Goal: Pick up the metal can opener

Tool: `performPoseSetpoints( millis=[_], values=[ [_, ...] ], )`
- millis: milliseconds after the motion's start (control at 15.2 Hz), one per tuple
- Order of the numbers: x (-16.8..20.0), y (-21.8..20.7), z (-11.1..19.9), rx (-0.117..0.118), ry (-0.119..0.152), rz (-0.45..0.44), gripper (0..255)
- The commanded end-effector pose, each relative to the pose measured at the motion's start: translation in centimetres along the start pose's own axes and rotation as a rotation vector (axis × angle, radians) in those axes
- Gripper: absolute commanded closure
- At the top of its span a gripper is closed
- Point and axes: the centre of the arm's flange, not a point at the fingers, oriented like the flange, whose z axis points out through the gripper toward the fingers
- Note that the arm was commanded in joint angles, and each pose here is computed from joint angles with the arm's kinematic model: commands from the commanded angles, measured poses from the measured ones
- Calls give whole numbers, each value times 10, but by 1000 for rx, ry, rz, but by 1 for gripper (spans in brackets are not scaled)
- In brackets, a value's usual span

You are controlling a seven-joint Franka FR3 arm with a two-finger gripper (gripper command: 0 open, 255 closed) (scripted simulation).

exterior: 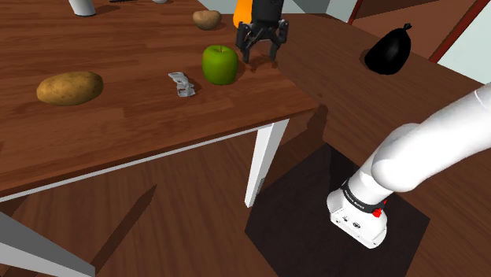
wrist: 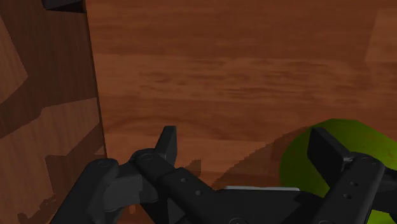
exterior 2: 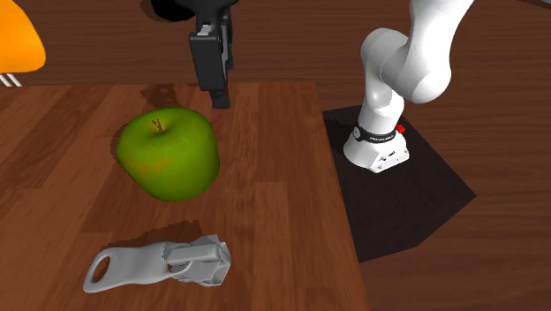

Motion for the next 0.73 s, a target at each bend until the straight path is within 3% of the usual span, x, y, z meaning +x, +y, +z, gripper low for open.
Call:
performPoseSetpoints(
  millis=[0,660],
  values=[
    [7,-25,3,5,-14,4,0],
    [54,-148,11,27,-81,21,0]
  ],
)
